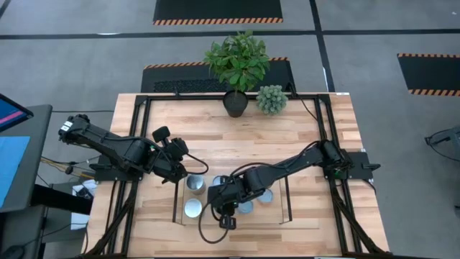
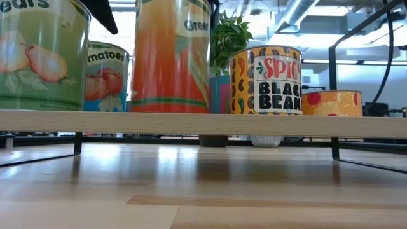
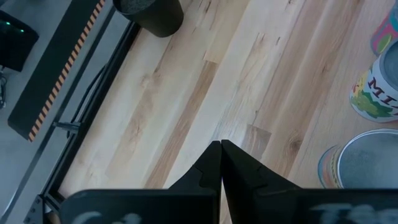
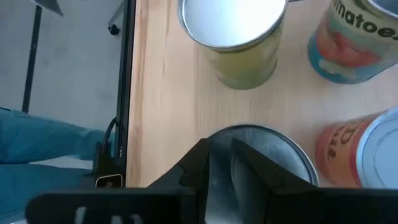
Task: Pick and place cans onto a shelf
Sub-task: Put the orange bean can on the shelf aligned with the orange mix fruit can
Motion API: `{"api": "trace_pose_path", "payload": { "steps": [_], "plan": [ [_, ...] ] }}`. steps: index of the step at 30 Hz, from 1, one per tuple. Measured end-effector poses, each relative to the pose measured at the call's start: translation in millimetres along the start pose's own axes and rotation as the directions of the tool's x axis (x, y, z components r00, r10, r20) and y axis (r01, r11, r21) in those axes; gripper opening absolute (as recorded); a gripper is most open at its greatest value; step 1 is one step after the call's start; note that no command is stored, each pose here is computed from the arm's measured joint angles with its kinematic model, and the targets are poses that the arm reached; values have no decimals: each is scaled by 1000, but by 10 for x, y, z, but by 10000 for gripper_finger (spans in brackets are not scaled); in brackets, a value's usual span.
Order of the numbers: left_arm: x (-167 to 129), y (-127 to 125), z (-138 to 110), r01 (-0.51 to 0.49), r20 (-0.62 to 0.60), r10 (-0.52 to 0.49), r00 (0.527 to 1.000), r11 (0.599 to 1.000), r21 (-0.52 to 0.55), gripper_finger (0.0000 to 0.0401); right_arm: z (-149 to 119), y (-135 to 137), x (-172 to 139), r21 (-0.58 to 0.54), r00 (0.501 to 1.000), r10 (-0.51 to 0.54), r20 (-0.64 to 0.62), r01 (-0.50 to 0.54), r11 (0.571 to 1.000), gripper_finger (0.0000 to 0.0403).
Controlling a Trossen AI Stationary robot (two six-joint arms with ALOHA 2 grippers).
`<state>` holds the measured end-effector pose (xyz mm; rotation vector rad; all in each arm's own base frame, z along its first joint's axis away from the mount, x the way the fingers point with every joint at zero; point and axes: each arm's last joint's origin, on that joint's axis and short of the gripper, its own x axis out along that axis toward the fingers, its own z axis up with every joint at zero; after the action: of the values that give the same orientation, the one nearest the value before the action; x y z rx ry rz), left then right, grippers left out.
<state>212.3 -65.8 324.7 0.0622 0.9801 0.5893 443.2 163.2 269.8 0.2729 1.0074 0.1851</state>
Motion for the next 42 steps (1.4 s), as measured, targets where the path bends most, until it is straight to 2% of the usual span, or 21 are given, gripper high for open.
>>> {"api": "trace_pose_path", "payload": {
  "steps": [13,18,23,28,34,42],
  "plan": [
    [-1,1,-1,0,0,0,1000,1000,27,0,61,-26,-5,-2,999,4,49,-4,1000,91],
    [-1,1,-1,0,0,0,1000,1000,26,0,145,-29,-155,-25,994,-58,91,61,998,91],
    [-1,1,-1,0,0,0,1000,1000,22,0,0,78,-409,-24,964,-266,-25,265,964,91],
    [-1,1,-1,0,0,0,1000,1000,22,0,-232,186,-434,63,921,-361,-148,373,926,91],
    [-1,0,-1,1,0,-1,1000,1000,21,0,-255,199,-420,91,917,-365,-164,382,920,91],
    [-1,0,-1,0,0,0,1000,1000,20,0,-308,175,-269,104,926,-317,-205,343,934,91]
  ]
}}
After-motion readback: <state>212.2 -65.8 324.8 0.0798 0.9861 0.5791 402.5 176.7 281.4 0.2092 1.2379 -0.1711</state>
